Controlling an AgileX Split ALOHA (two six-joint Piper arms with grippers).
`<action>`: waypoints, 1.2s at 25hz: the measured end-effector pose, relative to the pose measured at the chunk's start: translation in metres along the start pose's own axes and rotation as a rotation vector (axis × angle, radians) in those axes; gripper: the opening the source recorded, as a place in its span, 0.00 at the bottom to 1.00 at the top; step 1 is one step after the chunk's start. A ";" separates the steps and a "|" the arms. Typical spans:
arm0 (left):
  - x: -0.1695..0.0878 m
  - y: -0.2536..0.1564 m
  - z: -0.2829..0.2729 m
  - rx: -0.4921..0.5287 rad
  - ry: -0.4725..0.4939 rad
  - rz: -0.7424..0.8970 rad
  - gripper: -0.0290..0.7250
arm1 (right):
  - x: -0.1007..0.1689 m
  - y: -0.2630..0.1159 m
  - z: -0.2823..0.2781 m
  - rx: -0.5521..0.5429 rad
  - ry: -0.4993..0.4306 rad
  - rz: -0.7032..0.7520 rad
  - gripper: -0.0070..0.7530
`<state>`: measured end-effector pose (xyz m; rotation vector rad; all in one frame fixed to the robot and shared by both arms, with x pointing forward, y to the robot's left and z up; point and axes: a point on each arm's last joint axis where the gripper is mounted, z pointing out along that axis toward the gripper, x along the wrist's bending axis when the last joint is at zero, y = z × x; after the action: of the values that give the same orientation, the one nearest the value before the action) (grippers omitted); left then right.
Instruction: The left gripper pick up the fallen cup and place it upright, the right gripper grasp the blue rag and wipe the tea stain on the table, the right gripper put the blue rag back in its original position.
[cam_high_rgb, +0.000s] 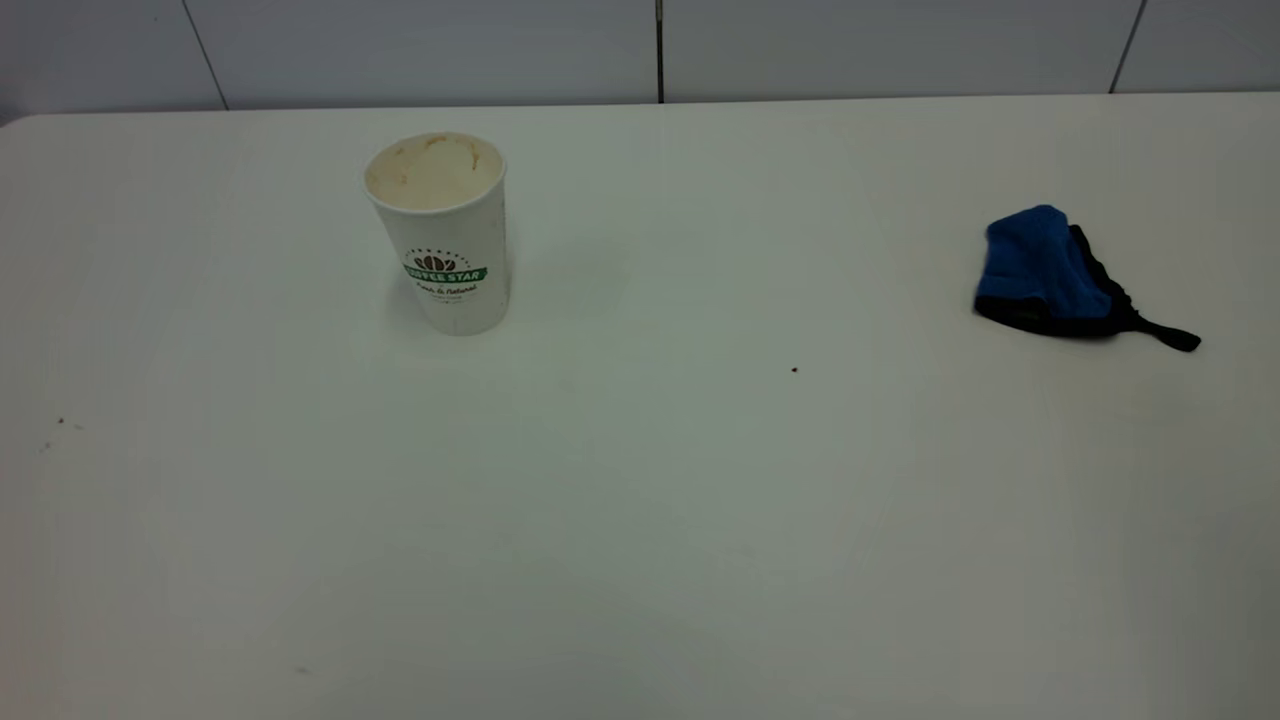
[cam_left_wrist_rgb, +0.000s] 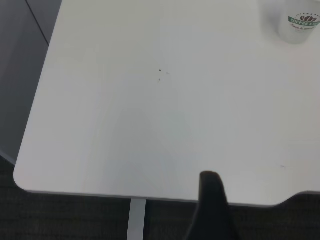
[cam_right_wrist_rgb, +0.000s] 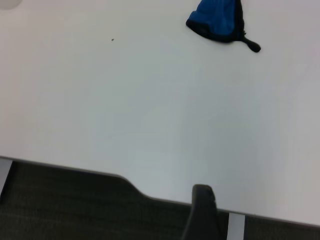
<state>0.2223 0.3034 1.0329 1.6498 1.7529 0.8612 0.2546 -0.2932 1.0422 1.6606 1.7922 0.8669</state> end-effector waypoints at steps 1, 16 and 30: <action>0.000 0.000 0.000 0.000 0.000 0.000 0.81 | 0.000 -0.002 0.000 -0.010 -0.009 0.007 0.84; 0.000 0.000 0.000 0.000 0.000 0.000 0.81 | -0.001 -0.017 -0.015 -0.159 -0.083 0.042 0.80; 0.000 0.000 0.000 0.000 0.000 0.000 0.81 | -0.001 -0.017 -0.015 -0.159 -0.084 0.042 0.79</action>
<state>0.2223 0.3034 1.0329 1.6498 1.7529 0.8612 0.2325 -0.2965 1.0390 1.6131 1.5945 0.9193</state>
